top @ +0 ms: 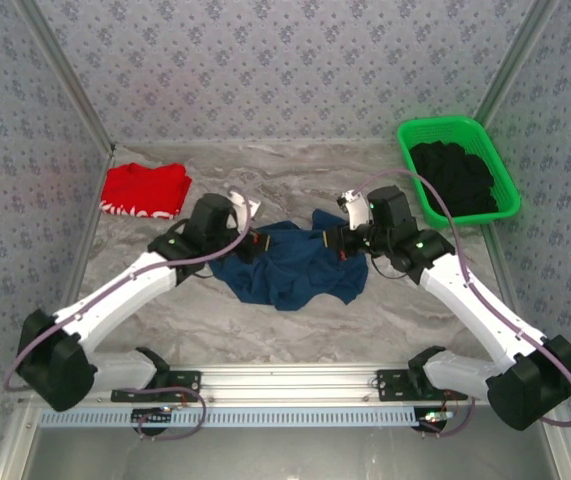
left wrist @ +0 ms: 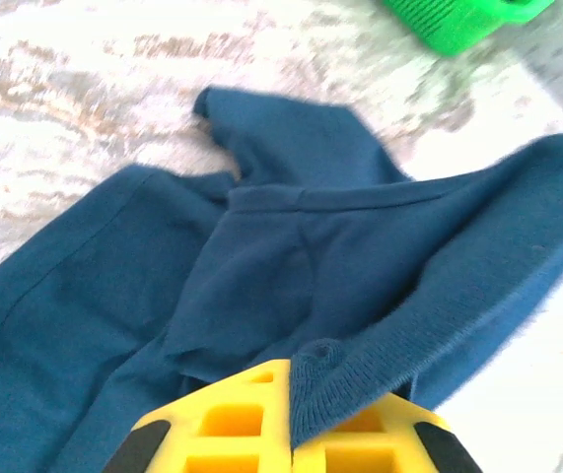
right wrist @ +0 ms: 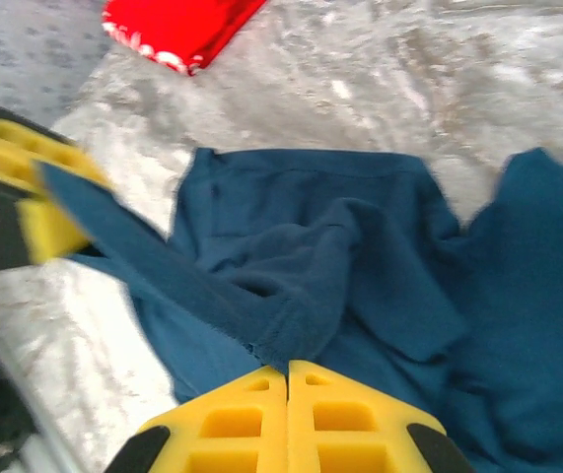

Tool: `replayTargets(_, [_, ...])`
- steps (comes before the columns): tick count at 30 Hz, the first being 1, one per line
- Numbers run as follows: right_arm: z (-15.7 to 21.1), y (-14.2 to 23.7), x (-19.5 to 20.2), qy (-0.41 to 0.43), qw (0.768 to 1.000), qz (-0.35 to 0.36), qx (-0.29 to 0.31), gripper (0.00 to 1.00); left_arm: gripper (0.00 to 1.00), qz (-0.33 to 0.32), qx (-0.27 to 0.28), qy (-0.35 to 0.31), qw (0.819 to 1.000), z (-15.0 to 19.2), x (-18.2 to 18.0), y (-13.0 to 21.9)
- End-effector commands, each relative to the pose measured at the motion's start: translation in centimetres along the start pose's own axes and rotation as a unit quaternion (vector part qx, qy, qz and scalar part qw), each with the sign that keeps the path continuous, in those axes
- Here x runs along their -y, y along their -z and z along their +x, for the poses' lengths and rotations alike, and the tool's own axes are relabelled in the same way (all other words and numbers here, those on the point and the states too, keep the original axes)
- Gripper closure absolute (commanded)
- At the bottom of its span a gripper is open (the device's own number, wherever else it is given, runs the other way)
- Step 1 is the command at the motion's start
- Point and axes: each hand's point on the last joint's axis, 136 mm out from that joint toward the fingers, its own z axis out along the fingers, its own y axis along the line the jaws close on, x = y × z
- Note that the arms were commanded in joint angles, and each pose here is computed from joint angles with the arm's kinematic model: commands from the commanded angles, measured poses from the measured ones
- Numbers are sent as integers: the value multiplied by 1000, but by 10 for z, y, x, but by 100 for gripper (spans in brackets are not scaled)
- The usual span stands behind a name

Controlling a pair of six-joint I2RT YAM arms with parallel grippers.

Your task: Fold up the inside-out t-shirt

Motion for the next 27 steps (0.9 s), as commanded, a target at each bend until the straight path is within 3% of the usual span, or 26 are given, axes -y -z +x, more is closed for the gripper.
replayTargets(1, [1,12,33,34,992,120,-11,100,100,89,68,40,993,-24,21,28])
replayTargets(4, [3,12,32,43,992,118,-10,100,100,81,77,53,992,-23,13,34])
replayTargets(10, [-3,16,3,40,999,22,16,100,100,4,31,41,999,-6,-12,26])
replayTargets(14, [-20,25,-21,30,996,-56,59,100,100,80,29,26,996,-11,18,19])
replayTargets(18, [-42,43,-23,38,992,-53,106,100,100,166,55,3,985,-28,53,27])
replayTargets(27, [-106,98,-35,91,970,-3,225,100,100,123,165,17,978,-89,50,55])
